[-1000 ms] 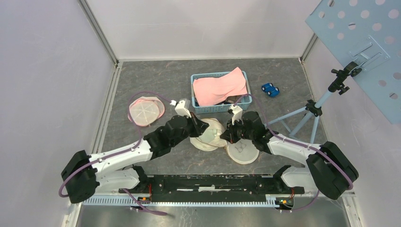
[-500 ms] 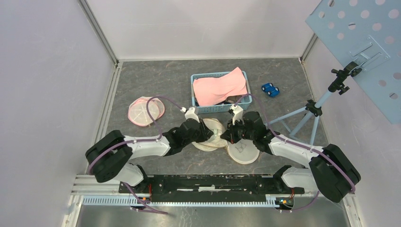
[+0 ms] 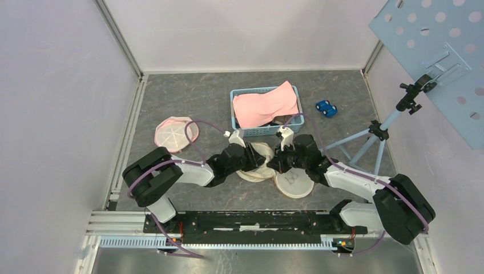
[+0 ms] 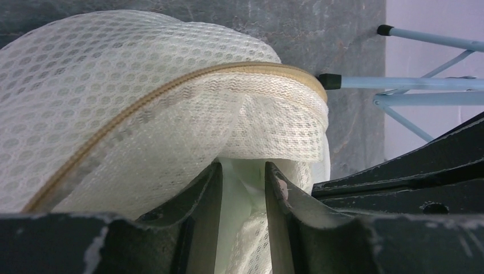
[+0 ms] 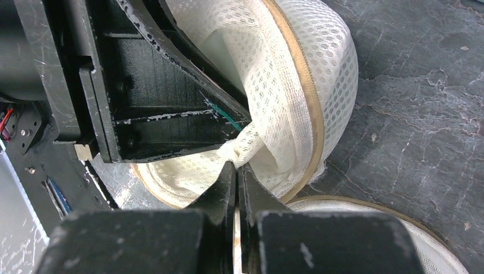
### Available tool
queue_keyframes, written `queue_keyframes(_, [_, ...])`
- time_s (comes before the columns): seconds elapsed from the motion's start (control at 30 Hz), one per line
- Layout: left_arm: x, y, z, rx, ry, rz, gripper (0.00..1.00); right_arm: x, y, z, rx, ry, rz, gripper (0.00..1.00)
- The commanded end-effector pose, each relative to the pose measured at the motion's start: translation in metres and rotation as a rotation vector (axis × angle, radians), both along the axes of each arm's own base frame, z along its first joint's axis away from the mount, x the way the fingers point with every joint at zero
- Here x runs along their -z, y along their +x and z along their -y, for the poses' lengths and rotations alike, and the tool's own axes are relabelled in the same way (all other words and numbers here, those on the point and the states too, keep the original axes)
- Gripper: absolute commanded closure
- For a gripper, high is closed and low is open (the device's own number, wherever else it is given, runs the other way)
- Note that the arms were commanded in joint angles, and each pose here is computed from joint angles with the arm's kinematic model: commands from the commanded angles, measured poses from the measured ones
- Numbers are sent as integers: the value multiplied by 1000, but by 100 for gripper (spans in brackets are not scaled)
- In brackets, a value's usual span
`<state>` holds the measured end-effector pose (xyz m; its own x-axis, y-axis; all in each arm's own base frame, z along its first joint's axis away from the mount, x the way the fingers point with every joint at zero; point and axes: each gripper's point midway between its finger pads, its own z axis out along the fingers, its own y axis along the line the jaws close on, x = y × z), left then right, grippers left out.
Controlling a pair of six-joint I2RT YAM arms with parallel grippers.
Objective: Unzip the laundry bag and remove the bra
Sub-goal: Pick up the bra from the laundry bag.
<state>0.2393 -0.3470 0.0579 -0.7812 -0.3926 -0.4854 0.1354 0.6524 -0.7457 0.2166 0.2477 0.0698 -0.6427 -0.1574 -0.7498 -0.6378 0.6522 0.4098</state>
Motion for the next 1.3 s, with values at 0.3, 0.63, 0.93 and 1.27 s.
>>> queue_keyframes(0.3, [-43, 7, 22, 7, -215, 63, 66, -23, 11, -5, -6, 19, 78, 100])
queue_keyframes(0.63, [-21, 11, 28, -25, -233, -2, 67, -29, 13, -3, -7, 4, 98, 100])
queue_keyframes(0.93, [-7, 12, 6, -126, -239, -25, 69, -34, 17, 8, 36, -30, 131, 100])
queue_keyframes(1.27, [-12, 10, 22, -49, -243, -17, 67, -34, 16, 4, 19, -26, 123, 100])
